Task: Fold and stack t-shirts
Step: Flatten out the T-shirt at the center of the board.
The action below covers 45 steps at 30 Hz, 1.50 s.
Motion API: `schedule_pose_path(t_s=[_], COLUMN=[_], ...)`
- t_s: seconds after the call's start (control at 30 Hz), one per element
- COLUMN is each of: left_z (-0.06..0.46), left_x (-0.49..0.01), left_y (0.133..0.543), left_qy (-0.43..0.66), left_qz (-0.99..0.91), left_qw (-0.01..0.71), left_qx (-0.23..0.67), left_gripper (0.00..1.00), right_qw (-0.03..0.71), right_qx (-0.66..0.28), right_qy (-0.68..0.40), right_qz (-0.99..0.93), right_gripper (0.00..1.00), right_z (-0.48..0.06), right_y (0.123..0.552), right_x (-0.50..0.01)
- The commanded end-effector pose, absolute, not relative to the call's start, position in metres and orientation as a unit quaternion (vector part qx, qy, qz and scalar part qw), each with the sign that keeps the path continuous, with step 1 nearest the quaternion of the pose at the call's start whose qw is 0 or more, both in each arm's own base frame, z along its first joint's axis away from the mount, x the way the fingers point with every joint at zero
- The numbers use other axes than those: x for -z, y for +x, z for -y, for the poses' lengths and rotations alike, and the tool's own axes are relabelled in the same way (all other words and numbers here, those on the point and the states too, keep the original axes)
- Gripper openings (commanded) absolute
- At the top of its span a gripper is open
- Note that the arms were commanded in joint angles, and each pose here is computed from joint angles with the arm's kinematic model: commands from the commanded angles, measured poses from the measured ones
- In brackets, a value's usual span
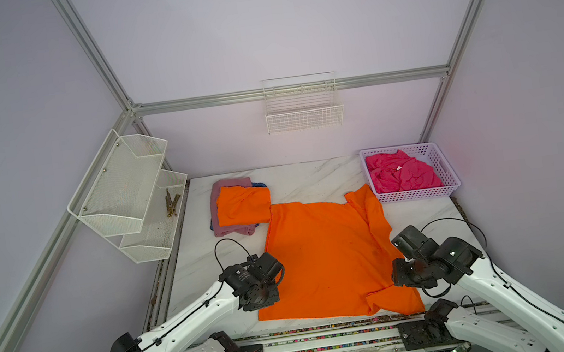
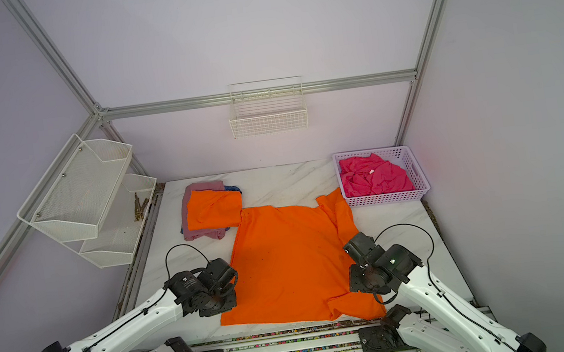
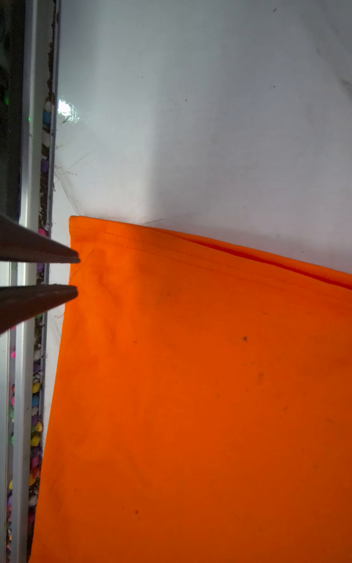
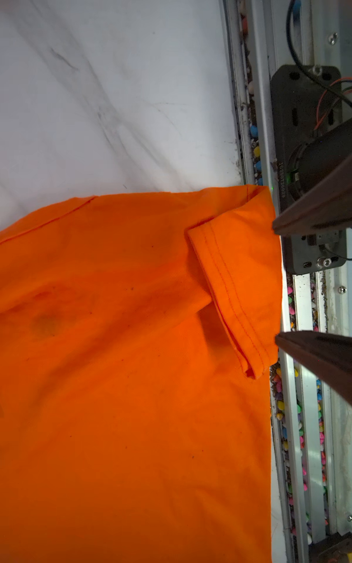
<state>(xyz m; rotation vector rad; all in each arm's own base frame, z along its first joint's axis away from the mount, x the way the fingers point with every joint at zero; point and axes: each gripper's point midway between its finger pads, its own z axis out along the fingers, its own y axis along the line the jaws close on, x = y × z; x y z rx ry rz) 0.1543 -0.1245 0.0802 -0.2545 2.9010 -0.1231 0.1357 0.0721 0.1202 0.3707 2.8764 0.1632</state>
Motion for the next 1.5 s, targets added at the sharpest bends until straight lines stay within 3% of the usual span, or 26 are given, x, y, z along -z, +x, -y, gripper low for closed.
schedule_pose_path(t_s=[0.0, 0.17, 0.43, 0.73, 0.93, 1.1, 1.2, 1.33, 1.47], left_z=[0.119, 0.120, 0.135, 0.166, 0.185, 0.191, 0.194, 0.200, 0.205], left_x=[-0.080, -0.076, -0.063, -0.077, -0.074, -0.073, -0.077, -0.067, -0.048], left_y=[0.158, 0.155, 0.159, 0.186, 0.196, 0.203, 0.209, 0.213, 0.215], left_qy=[-0.096, -0.091, -0.094, -0.022, 0.028, 0.049, 0.052, 0.064, 0.071], left_qz=[-0.987, -0.990, -0.989, -0.984, -0.984, -0.981, -0.977, -0.980, -0.987], left_qw=[0.122, 0.103, 0.101, 0.148, 0.140, 0.153, 0.172, 0.159, 0.119], left_qx=[0.028, 0.018, 0.050, 0.097, 0.103, 0.107, 0.116, 0.106, 0.076], left_gripper=[0.18, 0.18, 0.20, 0.21, 0.21, 0.20, 0.23, 0.23, 0.21], right_qw=[0.125, 0.099, 0.109, 0.206, 0.176, 0.312, 0.354, 0.333, 0.265], right_qx=[-0.033, 0.046, 0.048, 0.033, 0.042, -0.104, -0.130, -0.107, -0.054], right_qy=[0.160, 0.125, 0.169, 0.264, 0.250, 0.224, 0.199, 0.197, 0.185], right_qz=[-0.979, -0.986, -0.978, -0.942, -0.951, -0.917, -0.904, -0.916, -0.945], right_gripper=[0.56, 0.57, 0.58, 0.58, 0.59, 0.58, 0.60, 0.62, 0.62], right_z=[-0.066, -0.063, -0.062, -0.036, -0.044, -0.073, -0.077, -0.083, -0.092], right_y=[0.139, 0.153, 0.157, 0.158, 0.157, 0.187, 0.196, 0.203, 0.206], right_x=[-0.117, -0.121, -0.122, -0.167, -0.144, -0.181, -0.194, -0.171, -0.133])
